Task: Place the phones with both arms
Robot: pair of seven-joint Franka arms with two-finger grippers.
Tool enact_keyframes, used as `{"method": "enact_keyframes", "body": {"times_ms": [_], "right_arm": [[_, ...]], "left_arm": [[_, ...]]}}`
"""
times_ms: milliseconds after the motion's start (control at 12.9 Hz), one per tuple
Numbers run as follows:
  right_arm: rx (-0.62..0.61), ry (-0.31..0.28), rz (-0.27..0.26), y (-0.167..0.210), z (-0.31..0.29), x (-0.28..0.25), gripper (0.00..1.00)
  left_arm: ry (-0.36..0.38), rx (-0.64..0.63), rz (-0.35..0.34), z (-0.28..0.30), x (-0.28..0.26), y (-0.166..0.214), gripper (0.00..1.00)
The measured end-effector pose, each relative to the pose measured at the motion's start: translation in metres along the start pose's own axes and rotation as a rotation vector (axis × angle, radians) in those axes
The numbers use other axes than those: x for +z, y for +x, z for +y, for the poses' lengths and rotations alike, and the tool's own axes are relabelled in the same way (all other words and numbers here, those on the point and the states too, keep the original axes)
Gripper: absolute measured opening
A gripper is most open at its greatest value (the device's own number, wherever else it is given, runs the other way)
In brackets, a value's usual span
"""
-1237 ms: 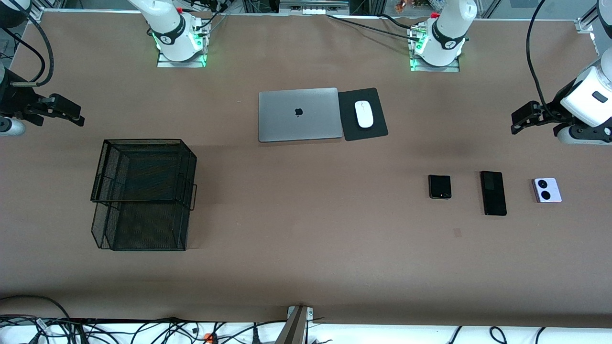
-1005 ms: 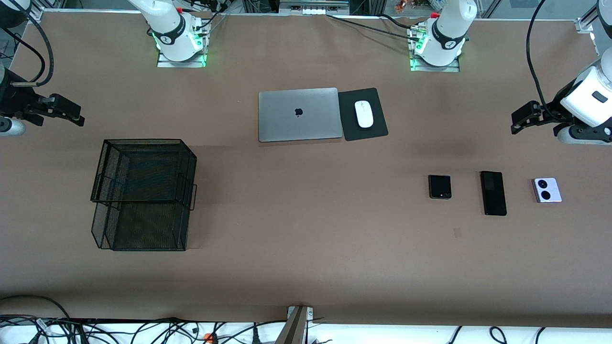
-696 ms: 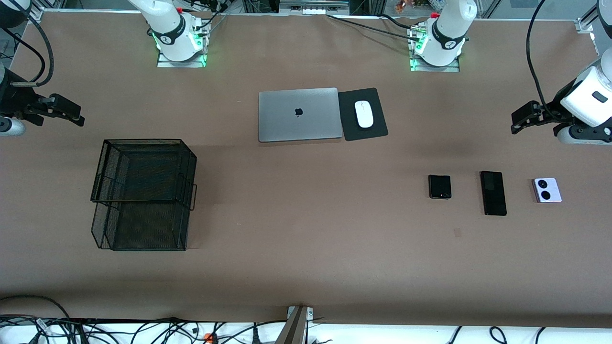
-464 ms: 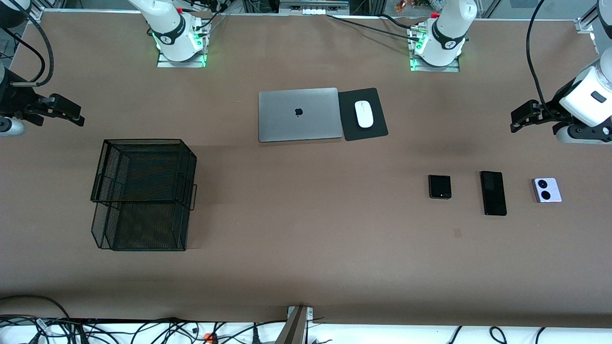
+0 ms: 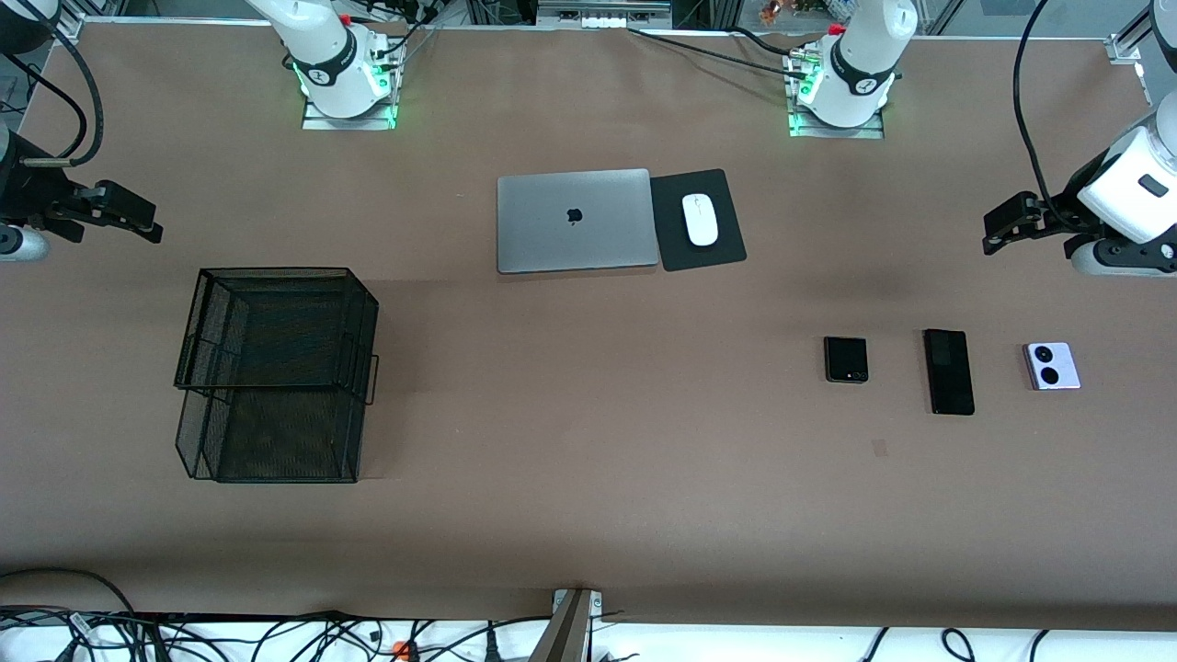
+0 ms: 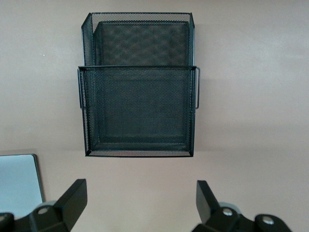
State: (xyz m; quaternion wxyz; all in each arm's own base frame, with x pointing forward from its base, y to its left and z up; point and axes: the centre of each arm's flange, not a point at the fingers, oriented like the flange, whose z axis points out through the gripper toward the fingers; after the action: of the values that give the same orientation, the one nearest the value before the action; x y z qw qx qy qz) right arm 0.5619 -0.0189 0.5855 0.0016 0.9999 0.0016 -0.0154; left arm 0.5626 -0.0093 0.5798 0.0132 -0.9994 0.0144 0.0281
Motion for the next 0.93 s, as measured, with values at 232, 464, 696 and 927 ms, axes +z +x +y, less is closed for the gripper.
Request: {"method": "enact_keyframes", "body": {"times_ms": [232,464,696,927], "right_arm": [[0.0,0.0,0.0,0.0,0.0,0.0,1.0],[0.0,0.0,0.0,0.0,0.0,0.0,1.0],[0.0,0.0,0.001,0.0,0.0,0.0,1.0],[0.0,0.0,0.001,0.0,0.0,0.0,1.0]], "left_arm": [[0.0,0.0,-0.024,0.0,0.01,0.007,1.0],[0.0,0.016,-0.07,0.0,0.031,0.018,1.0],[-0.004,0.038,-0.165,-0.002,0.083,0.037,1.0],[-0.003,0.044,-0.155,0.001,0.134,0.065,1.0]]}}
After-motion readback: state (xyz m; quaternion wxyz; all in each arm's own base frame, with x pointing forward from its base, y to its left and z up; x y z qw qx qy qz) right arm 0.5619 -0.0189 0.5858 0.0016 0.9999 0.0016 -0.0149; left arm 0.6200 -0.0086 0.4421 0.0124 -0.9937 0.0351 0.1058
